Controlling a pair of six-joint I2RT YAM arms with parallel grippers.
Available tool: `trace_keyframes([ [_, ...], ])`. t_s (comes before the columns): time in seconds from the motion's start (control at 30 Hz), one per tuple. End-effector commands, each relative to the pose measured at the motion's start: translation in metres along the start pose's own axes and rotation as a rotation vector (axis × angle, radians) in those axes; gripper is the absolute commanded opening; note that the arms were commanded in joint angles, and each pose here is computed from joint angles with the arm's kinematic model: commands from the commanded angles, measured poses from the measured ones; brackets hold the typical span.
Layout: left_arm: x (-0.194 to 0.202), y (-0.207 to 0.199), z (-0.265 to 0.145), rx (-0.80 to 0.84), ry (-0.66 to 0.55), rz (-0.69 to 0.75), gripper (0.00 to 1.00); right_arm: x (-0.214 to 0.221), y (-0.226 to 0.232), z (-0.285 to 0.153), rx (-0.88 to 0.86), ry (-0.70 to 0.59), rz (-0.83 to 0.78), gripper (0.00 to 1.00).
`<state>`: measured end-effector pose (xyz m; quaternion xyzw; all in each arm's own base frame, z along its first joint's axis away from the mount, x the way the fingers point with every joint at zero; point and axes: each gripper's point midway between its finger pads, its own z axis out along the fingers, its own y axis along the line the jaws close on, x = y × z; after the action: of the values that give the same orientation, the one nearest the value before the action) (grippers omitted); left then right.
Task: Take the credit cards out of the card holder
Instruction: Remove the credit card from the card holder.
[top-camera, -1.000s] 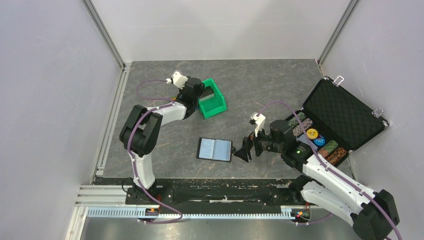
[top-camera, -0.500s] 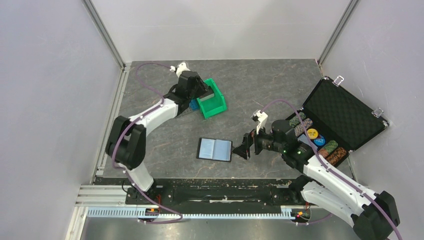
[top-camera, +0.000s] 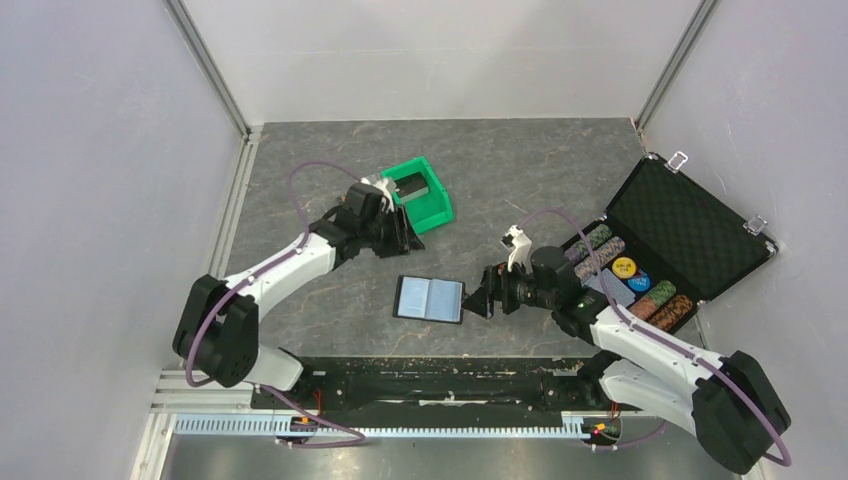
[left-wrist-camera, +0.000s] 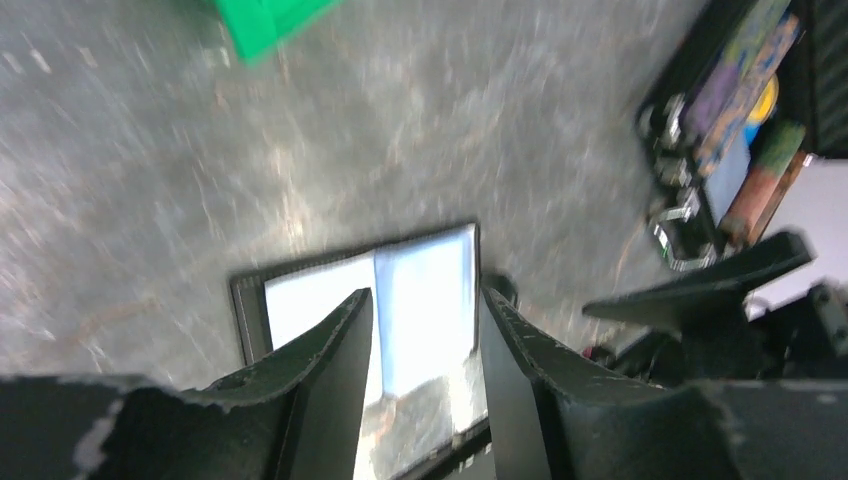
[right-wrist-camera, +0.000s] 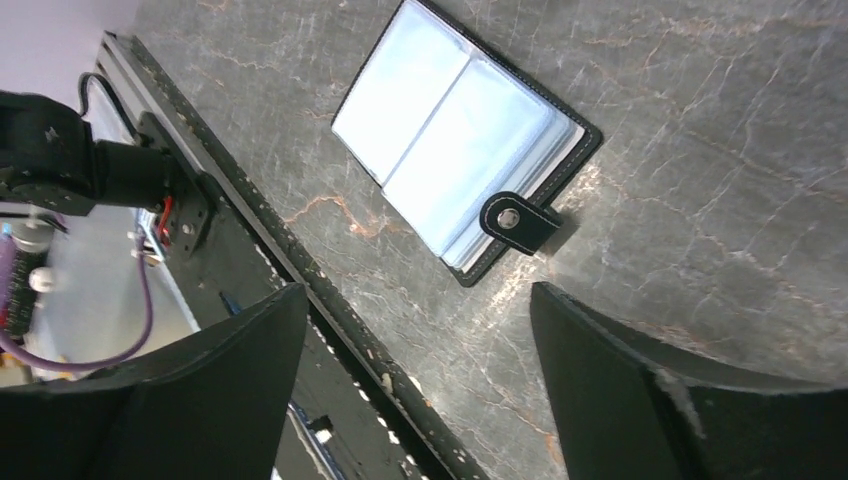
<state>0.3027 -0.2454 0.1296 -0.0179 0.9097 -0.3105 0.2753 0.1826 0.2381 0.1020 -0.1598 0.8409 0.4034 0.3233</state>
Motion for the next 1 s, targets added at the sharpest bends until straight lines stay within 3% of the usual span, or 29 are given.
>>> trace_keyframes([
  [0.0,0.051,-0.009,-0.014,0.101,0.141,0.052,0.50,-0.019,0.017,0.005,-0.086,-0.109,0.092,0.78],
  [0.17,0.069,0.012,-0.010,0.026,0.152,0.038,0.50,-0.022,0.022,0.014,-0.080,-0.142,0.141,0.68],
  [0.7,0.096,0.066,-0.009,-0.150,0.124,-0.011,0.49,-0.010,0.016,0.061,0.003,-0.093,0.172,0.70],
  [0.97,0.111,0.069,-0.004,-0.128,0.174,-0.018,0.40,0.000,0.004,0.073,0.031,-0.067,0.186,0.64],
])
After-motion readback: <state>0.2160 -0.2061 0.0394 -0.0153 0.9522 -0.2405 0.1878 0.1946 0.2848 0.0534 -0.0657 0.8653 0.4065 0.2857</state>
